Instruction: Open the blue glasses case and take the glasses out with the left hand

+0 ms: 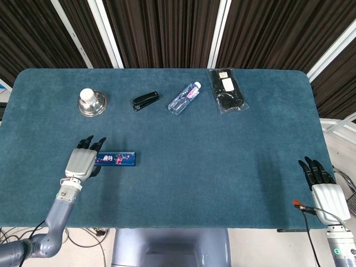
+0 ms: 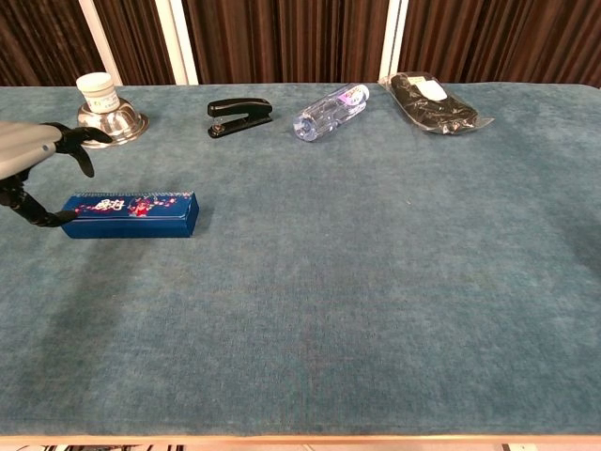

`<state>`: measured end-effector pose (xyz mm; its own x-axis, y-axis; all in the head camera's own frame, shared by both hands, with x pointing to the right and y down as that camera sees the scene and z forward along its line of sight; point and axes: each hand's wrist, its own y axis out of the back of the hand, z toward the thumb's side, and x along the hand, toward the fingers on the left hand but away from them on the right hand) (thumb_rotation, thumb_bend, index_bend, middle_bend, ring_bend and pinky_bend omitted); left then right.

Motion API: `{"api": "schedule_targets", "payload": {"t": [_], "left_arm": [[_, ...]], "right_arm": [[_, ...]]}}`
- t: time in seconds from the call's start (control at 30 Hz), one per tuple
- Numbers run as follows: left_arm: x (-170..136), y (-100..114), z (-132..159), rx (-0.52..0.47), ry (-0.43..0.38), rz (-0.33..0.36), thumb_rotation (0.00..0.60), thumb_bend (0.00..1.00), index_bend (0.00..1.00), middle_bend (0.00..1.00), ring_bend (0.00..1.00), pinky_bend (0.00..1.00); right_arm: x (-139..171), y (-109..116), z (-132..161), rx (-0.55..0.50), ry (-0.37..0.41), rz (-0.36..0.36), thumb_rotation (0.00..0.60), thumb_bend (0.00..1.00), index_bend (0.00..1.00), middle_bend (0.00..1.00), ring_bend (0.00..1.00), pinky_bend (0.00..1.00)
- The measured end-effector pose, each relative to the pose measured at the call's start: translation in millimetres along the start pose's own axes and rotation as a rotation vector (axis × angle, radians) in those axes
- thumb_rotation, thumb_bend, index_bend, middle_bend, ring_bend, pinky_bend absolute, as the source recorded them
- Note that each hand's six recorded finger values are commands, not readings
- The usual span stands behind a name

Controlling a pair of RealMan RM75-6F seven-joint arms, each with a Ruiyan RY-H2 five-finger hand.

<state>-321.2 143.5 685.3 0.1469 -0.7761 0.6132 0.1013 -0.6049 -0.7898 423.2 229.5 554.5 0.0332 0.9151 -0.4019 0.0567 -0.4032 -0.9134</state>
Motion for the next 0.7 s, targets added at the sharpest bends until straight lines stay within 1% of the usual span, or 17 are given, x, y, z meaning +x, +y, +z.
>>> {"api": "schedule_targets", "payload": {"t": [0.4, 0.7], "left_arm": [[11, -5, 17, -0.005, -0.026, -0.024, 0.600, 0.37, 0.07, 0.24, 0.03, 0.14], [12, -11, 25, -0.015, -0.036, -0.040, 0.600, 0.38, 0.08, 0.28, 0.03, 0.14]], "right_arm": [[0, 0, 0, -0.005, 0.000, 0.002, 0.600, 0.08, 0.00, 0.00, 0.00, 0.23], [0, 0, 0, -0.006, -0.001, 0.002, 0.600, 0.09, 0.00, 0.00, 0.00, 0.23]]}}
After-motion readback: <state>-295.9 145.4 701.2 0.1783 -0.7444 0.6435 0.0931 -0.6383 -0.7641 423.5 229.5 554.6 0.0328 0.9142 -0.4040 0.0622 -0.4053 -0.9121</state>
